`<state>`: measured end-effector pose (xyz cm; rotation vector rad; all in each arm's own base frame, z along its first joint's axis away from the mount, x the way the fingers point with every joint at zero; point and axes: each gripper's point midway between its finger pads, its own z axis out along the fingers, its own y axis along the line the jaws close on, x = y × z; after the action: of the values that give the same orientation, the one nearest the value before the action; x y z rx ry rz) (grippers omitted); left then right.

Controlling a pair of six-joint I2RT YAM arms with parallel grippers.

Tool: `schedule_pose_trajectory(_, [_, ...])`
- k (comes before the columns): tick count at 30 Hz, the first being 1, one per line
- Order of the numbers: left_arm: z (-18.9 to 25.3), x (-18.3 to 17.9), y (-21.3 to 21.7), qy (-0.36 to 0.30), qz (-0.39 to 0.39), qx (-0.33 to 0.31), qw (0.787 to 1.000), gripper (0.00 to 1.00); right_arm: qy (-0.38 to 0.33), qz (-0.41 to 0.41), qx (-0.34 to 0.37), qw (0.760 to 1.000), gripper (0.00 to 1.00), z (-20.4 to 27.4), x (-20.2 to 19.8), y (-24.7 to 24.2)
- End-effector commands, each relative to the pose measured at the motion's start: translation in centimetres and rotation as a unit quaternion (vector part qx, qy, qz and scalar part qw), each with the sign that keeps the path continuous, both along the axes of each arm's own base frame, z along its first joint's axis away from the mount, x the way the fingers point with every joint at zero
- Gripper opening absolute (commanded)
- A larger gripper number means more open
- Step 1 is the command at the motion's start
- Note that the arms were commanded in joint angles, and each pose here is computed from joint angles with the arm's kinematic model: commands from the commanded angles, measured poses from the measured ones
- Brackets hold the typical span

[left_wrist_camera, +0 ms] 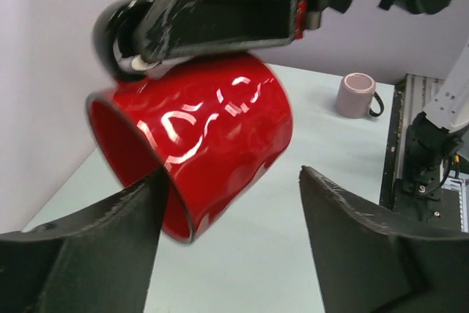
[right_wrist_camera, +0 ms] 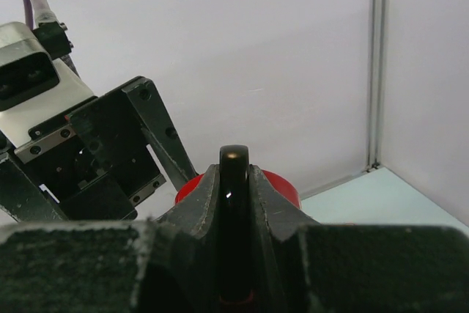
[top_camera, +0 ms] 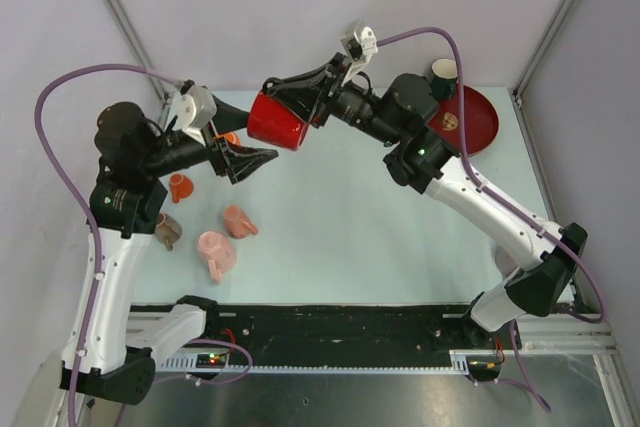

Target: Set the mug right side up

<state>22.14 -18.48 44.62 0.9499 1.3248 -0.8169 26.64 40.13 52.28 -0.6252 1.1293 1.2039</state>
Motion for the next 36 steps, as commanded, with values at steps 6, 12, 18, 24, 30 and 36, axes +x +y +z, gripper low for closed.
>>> schedule_pose_trajectory(6, [1.2,-1.1,-1.4,-0.019,-0.049,-0.015,0.999,0.3,-0.052,0.054,0.079,0.994,0.0,5.4,-3.0,-0.3])
schedule_pose_trajectory(12, [0.0,0.9,-0.4,-0.019,0.01,-0.007,1.0,0.01,-0.09,0.111,0.002,0.99,0.05,2.0,-3.8,0.1])
schedule_pose_trajectory(18, [-3.5,2.5,0.4,0.005,0.044,0.029,0.999,0.0,-0.095,0.155,-0.16,0.97,0.33,-6.1,-2.9,-1.0])
schedule_pose_trajectory(24, [-7.5,3.6,1.4,0.016,0.067,0.104,0.992,0.0,-0.086,0.192,-0.268,0.94,0.94,-12.0,-3.3,-3.2])
schedule_pose_trajectory(30, [-14.9,1.5,3.0,-0.031,0.009,0.322,0.946,0.0,-0.034,0.13,-0.415,0.9,0.99,-17.4,-1.0,-6.7])
schedule_pose_trajectory(36, [-18.1,-1.4,3.9,-0.052,-0.068,0.447,0.89,0.0,0.06,0.144,-0.505,0.849,0.89,-21.9,-1.3,-6.5])
